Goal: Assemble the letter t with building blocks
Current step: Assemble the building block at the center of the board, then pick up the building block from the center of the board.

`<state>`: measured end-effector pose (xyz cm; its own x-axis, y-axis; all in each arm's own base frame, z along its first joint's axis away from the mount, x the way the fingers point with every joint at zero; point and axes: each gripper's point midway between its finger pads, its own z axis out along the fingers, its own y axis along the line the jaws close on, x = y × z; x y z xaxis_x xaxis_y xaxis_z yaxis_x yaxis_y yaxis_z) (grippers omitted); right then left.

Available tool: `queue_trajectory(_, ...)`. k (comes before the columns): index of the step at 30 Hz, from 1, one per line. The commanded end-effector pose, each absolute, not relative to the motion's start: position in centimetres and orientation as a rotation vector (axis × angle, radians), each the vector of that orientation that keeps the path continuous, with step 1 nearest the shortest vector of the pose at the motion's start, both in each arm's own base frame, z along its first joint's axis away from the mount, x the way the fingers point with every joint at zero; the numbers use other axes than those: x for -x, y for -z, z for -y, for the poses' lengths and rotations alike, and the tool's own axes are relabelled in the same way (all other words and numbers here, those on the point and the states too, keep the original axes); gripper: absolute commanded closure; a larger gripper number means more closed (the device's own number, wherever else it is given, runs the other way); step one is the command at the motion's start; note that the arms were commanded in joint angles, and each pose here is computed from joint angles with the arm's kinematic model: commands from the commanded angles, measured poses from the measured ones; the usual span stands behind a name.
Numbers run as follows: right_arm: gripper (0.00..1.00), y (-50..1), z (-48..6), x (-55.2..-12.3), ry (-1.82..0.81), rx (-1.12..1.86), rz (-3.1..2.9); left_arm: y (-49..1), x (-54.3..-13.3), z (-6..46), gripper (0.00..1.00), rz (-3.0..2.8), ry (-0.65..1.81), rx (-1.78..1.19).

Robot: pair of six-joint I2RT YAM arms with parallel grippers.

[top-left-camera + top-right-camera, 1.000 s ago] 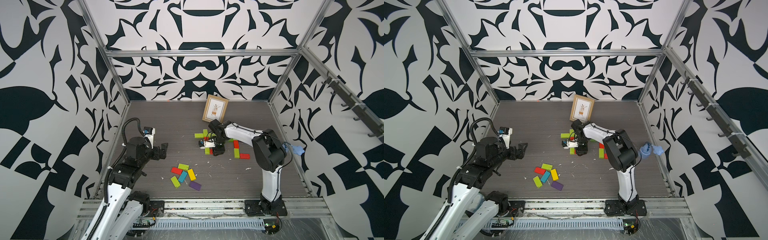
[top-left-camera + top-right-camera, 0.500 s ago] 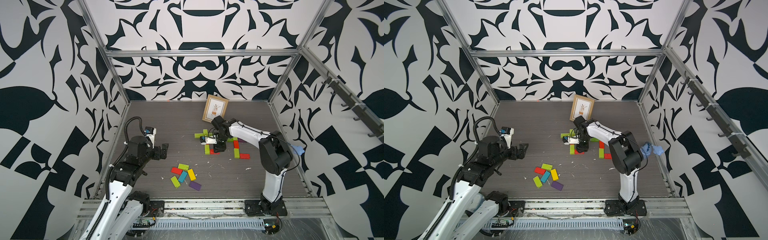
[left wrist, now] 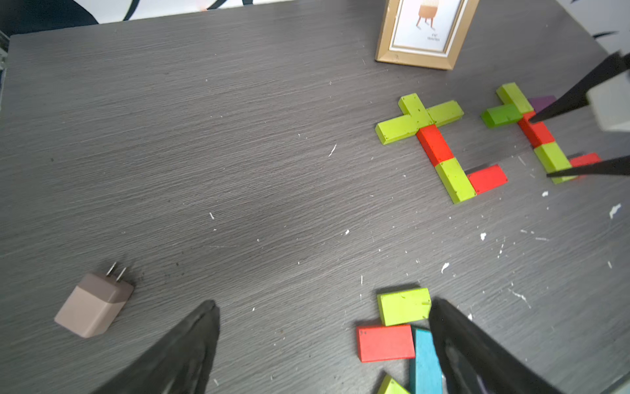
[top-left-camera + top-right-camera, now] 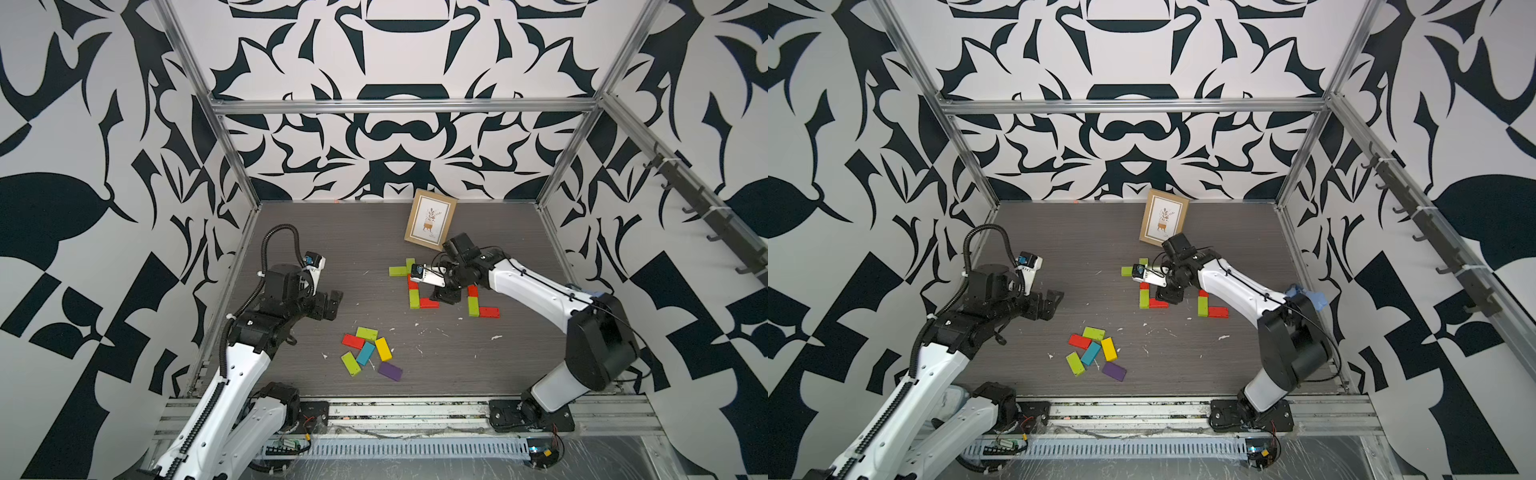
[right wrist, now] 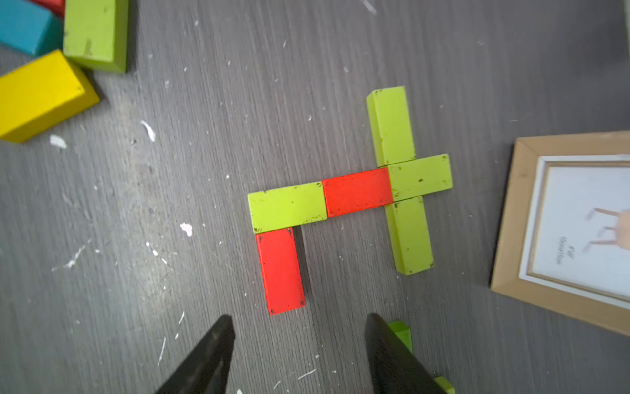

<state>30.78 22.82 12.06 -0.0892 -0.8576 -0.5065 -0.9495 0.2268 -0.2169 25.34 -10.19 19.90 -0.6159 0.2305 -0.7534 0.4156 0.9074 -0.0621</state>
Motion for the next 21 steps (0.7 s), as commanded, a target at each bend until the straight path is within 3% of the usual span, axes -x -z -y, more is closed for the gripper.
queue_trajectory(1, 0.35, -15.8, -23.5, -32.4, -0.229, 1.410, -1.904, -20.3, -24.6, 11.1, 0.00, -2.249, 0.299, -0.644)
queue_trajectory(9, 0.29, -18.6, -22.0, -32.0, -0.253, 1.127, -1.919, -19.6, -23.8, 14.1, 0.00, -2.224, 0.409, -0.899)
queue_trajectory(17, 0.01, -19.4, -21.0, -30.8, -0.323, 0.953, -1.915, -15.2, -22.1, 16.9, 0.00, -2.169, 0.254, -1.338)
queue_trajectory(21, 0.01, -20.3, -20.7, -31.1, -0.315, 0.914, -1.902, -12.2, -20.8, 18.3, 0.00, -2.157, 0.190, -1.572)
